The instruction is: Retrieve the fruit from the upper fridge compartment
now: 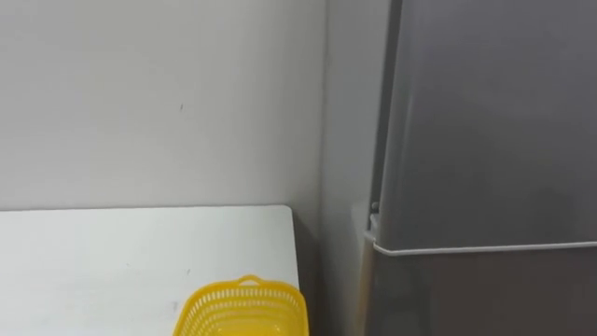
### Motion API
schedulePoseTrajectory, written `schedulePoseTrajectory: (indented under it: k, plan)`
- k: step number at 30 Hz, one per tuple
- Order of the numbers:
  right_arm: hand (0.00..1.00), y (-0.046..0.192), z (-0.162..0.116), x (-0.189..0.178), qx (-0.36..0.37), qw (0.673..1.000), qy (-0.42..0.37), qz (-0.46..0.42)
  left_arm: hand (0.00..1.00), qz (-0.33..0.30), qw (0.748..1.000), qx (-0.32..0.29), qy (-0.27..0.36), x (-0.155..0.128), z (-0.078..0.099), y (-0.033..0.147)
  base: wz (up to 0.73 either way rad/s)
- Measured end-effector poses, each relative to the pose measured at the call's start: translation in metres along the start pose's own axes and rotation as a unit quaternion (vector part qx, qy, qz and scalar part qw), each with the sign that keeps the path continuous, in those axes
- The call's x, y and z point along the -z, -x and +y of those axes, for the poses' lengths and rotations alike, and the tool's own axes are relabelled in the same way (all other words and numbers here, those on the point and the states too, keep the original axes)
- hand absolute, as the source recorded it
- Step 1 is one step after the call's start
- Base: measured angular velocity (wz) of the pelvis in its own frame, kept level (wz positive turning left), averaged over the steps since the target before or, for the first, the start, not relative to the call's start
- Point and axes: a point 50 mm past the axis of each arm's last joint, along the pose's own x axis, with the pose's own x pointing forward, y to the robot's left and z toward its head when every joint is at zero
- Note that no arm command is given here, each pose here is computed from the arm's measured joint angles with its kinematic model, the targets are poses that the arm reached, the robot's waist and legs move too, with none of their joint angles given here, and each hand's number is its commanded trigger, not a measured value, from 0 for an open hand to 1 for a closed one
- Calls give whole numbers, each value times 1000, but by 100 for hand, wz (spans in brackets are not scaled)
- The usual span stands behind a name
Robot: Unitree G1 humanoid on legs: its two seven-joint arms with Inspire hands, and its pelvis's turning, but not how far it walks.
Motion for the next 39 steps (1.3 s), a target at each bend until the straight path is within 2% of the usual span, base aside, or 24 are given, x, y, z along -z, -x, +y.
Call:
schedulePoseTrajectory:
  k: [3,5,8,12,14,18,20,23,27,30,32,36,39]
  plan:
    - [0,0,-1,-2,7,1000,-5,-10,0,-72,997,12,36,-30,-17,12,0]
    - [0,1,-3,-6,13,999,-3,-30,0,-148,987,13,53,-55,-27,25,0]
    - [0,1,-3,-8,19,999,2,-48,0,-238,969,6,69,-84,-36,46,3]
    - [0,1,-4,-11,30,998,2,-59,0,-310,945,-3,102,-108,-41,69,-1]
    - [0,1,-3,-6,28,998,2,-53,0,-375,920,1,114,-125,-44,89,0]
    - [0,1,-1,-2,26,998,2,-48,0,-450,880,27,147,-150,-47,123,4]
    - [0,2,0,3,26,999,-1,-45,0,-510,844,46,162,-165,-45,148,2]
    - [0,2,1,5,23,999,0,-41,0,-571,802,59,167,-179,-43,172,0]
    - [0,2,2,6,13,999,0,-42,0,-618,758,103,180,-188,-41,201,3]
    - [0,2,5,8,1,999,3,-38,0,-640,727,160,192,-192,-41,224,5]
    - [0,2,6,8,-11,999,5,-38,0,-661,696,206,189,-197,-43,242,0]
    - [0,2,7,6,-27,999,4,-39,0,-672,665,274,176,-198,-52,260,0]
    - [0,2,7,5,-36,999,4,-39,0,-663,643,349,159,-196,-63,273,0]
